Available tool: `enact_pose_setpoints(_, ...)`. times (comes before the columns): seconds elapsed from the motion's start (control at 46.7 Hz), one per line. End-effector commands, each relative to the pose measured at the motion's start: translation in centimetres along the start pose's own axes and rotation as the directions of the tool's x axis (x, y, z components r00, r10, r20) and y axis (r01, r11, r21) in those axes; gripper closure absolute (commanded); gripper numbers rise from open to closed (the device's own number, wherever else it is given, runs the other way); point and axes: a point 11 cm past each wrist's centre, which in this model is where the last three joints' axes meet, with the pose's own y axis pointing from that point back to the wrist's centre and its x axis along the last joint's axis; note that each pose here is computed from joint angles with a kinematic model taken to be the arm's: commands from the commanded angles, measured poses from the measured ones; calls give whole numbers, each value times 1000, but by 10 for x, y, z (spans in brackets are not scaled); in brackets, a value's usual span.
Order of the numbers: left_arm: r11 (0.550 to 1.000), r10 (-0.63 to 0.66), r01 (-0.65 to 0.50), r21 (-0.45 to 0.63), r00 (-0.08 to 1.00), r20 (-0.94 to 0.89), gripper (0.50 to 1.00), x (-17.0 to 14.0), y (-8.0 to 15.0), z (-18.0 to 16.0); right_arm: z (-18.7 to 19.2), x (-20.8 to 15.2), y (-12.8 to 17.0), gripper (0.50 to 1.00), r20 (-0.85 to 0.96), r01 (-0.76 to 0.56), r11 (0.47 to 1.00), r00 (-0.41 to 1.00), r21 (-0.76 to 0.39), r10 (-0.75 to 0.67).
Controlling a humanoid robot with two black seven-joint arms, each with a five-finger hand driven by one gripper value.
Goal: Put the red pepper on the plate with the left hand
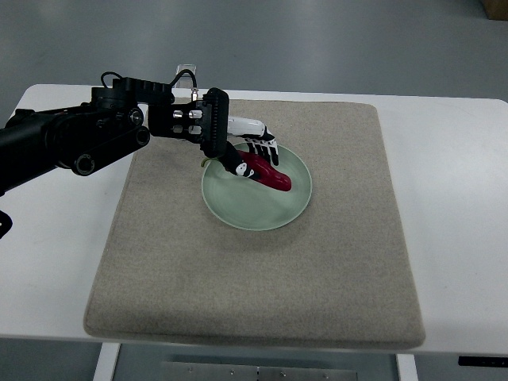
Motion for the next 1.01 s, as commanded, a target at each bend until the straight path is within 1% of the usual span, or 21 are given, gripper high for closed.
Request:
enact_pose_setpoints(0.0,1000,3,-3,-2,1000,-4,694,1,0,0,-1,0,0,568,-1,0,1000,1000,1,0)
enact_pose_setpoints(0.3,1000,13,-13,-7,1000,-6,690,4,1,1,0,0,0,568,0,0,1000,1000,0,0)
enact_pose_setpoints(0.428,999,48,-48,2,999,-5,688,13,4,0,0,0,0,568,0,0,1000,1000,0,0)
enact_pose_setpoints(0.556,995,91,-90,32,995,-42,686,23,10,-13,0,0,0,568,0,0,1000,1000,0,0)
enact_pose_setpoints(0.578,994,103,-101,38,993,-49,673,25,11,-15,0,0,0,568,0,0,1000,1000,0,0)
enact_pose_setpoints(0.621,990,131,-127,58,989,-69,622,29,15,-24,0,0,0,568,0,0,1000,1000,0,0)
enact_pose_setpoints(0.685,981,180,-172,93,980,-89,600,37,22,-36,0,0,0,568,0,0,1000,1000,0,0)
enact_pose_setpoints(0.728,972,215,-203,117,972,-100,574,41,27,-45,0,0,0,568,0,0,1000,1000,0,0)
enact_pose_setpoints(0.835,948,292,-271,167,949,-121,572,52,39,-62,0,0,0,568,0,0,1000,1000,0,0)
enact_pose_setpoints(0.92,929,346,-318,191,928,-139,542,59,47,-70,0,0,0,568,0,0,1000,1000,0,0)
enact_pose_setpoints(0.984,912,389,-355,204,908,-158,536,64,51,-75,0,0,0,568,0,0,1000,1000,0,0)
